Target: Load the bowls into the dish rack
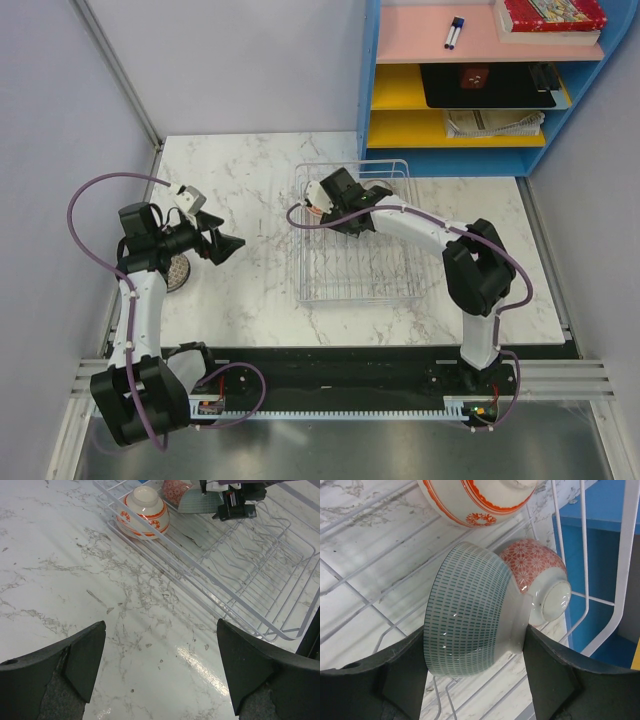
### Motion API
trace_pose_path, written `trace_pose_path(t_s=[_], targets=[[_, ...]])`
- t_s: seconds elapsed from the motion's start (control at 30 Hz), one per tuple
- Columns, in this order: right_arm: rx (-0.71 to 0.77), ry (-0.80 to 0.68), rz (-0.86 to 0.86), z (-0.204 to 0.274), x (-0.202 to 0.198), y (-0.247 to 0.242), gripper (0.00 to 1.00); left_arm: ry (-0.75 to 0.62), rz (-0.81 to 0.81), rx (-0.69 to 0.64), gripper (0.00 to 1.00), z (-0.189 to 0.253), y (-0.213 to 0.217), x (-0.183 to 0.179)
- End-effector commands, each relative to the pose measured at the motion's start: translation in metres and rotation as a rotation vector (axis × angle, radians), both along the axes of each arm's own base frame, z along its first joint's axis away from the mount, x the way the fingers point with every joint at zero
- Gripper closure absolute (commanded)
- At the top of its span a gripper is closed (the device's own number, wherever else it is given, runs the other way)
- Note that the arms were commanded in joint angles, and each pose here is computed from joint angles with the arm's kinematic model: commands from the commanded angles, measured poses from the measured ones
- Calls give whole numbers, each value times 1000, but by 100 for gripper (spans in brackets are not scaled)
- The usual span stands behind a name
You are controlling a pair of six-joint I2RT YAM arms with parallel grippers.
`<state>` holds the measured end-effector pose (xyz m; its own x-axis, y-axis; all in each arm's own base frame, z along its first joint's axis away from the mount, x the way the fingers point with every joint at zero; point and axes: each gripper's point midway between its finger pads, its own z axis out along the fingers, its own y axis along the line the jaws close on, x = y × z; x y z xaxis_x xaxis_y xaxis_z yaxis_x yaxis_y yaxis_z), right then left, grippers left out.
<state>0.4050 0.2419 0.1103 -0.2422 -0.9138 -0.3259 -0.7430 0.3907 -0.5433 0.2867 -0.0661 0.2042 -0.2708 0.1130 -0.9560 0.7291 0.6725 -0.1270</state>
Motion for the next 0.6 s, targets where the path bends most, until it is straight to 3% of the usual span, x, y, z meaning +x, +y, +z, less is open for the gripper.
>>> trace_pose_path(t_s=[0.0,0.57], targets=[[-9,-118,23,26,21,14,100,-31,-16,-1,2,3,0,2],[-193,-146,90,3,28,12,100,-37,-15,5,2,1,1,2]])
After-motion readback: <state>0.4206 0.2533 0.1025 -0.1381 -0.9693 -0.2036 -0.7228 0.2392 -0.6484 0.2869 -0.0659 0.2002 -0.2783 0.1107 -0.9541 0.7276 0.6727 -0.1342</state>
